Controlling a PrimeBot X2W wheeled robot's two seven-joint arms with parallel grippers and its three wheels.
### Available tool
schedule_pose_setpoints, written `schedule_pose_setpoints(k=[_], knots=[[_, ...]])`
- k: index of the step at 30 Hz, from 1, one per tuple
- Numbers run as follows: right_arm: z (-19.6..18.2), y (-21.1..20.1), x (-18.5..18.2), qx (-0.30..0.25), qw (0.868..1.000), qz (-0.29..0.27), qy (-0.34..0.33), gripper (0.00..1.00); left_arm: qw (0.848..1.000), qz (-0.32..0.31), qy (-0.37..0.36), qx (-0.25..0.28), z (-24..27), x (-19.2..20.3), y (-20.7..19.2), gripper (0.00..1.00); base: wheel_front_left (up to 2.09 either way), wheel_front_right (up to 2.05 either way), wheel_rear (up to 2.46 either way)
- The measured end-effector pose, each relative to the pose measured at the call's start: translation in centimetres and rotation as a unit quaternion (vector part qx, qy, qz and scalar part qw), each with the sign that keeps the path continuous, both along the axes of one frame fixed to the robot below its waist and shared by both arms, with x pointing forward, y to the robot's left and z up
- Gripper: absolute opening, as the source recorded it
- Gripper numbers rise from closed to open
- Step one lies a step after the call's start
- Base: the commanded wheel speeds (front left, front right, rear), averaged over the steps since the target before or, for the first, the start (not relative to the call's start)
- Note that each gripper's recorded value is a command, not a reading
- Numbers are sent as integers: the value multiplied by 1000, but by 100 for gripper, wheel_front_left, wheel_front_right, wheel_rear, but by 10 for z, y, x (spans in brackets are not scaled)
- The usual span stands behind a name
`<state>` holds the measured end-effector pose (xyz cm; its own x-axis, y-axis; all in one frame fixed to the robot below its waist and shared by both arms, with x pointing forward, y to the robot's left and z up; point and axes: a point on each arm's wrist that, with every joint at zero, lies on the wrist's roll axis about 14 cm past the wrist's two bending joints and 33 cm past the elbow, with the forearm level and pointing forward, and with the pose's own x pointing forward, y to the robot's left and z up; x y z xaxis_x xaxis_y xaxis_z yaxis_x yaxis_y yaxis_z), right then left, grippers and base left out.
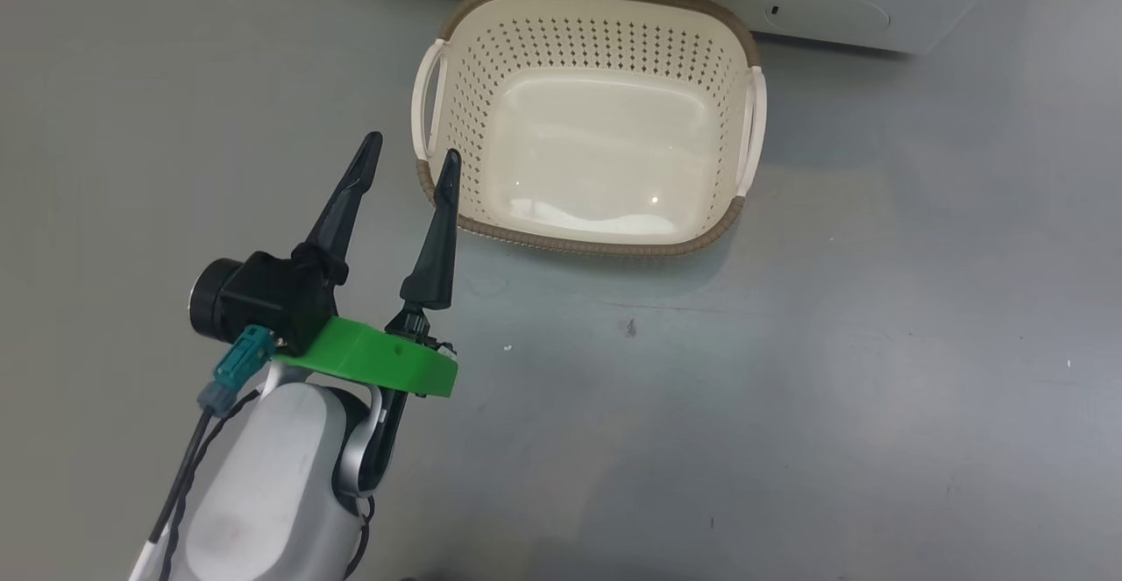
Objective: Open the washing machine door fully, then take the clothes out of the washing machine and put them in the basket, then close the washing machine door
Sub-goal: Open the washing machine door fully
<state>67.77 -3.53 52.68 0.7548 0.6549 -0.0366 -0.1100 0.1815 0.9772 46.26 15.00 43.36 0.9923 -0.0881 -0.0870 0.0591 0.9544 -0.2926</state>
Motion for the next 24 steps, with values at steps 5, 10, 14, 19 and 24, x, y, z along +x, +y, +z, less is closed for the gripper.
schedule_pose_setpoints(k=[5, 10, 14, 19, 24], knots=[[-5, 4, 5, -3, 1000, 13, 5, 0, 1000, -4, 3, 2, -3, 2, -2, 100, 0, 0, 0], [-13, 10, 7, -5, 1000, 24, 15, 0, 1000, 0, 8, 4, -7, 2, 0, 100, 0, 0, 0], [-11, 12, 10, -4, 999, 33, 14, 0, 1000, 3, 9, 3, -8, 3, 2, 100, 0, 0, 0], [-11, 16, 7, -1, 998, 55, 19, 0, 1000, 7, 10, 3, -8, 4, 3, 100, 0, 0, 0], [-12, 16, 3, -3, 997, 75, 21, 0, 1000, 8, 7, 4, -7, 6, 4, 100, 0, 0, 0]])
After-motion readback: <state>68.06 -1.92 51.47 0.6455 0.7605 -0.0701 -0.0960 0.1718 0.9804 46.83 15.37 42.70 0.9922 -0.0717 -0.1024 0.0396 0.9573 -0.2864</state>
